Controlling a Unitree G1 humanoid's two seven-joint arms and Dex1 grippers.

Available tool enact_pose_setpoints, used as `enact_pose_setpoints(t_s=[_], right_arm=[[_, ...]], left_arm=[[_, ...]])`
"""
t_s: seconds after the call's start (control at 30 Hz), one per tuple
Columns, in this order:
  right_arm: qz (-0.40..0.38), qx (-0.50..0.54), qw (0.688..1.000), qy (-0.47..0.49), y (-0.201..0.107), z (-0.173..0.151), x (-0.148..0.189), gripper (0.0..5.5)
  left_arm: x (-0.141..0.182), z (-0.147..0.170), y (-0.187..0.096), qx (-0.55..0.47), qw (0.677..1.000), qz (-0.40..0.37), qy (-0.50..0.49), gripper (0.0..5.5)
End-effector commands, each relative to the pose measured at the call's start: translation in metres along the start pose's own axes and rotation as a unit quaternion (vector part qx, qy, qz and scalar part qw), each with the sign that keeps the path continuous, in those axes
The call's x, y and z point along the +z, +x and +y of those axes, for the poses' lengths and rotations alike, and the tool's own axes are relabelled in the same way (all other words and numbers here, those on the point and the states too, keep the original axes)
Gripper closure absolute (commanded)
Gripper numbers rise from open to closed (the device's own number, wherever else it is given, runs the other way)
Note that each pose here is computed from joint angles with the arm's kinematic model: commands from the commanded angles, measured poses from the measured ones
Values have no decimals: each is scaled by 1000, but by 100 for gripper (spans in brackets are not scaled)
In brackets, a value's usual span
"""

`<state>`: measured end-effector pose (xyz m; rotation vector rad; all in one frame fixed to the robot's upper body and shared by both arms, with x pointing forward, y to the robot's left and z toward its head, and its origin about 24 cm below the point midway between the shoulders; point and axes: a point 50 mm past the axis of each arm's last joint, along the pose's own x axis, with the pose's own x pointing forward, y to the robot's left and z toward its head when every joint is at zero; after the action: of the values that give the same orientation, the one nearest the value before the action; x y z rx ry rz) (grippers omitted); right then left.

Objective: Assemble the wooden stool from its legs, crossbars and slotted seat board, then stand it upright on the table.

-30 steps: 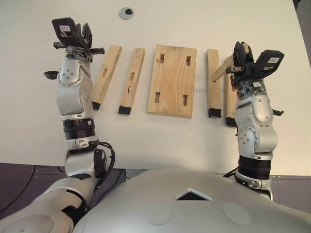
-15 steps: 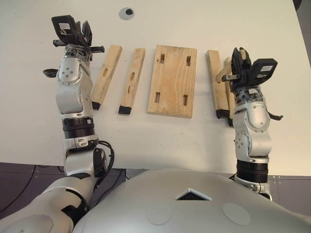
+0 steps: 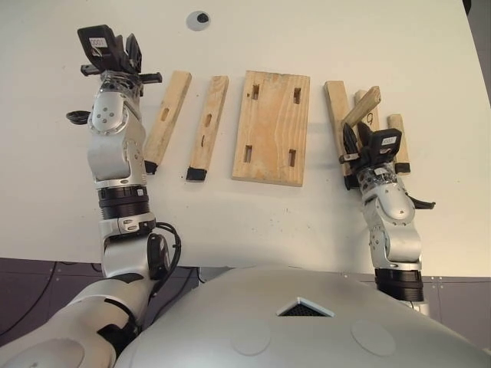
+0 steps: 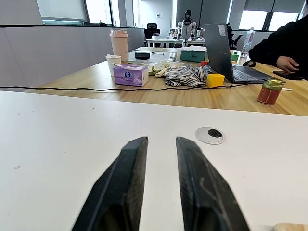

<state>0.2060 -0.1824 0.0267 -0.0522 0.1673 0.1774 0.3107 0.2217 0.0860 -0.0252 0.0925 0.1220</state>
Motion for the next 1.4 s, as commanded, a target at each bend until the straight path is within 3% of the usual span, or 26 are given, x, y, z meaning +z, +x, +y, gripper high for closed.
enact_pose_setpoints(t_s=[0.03, 0.3, 0.7, 1.4], right_arm=[[1, 21, 999, -32, 6, -10, 7, 337], [82, 97, 991, -45, 3, -25, 10, 197], [191, 170, 966, -25, 2, -27, 17, 197], [206, 142, 967, -56, -2, -31, 24, 197]], left_arm=[[-1, -1, 0, 14, 1000, -5, -9, 447], [-13, -4, -10, 45, 998, -9, -35, 447], [-15, 6, -20, 86, 995, -17, -49, 447], [-13, 11, -28, 107, 992, -37, -53, 447]])
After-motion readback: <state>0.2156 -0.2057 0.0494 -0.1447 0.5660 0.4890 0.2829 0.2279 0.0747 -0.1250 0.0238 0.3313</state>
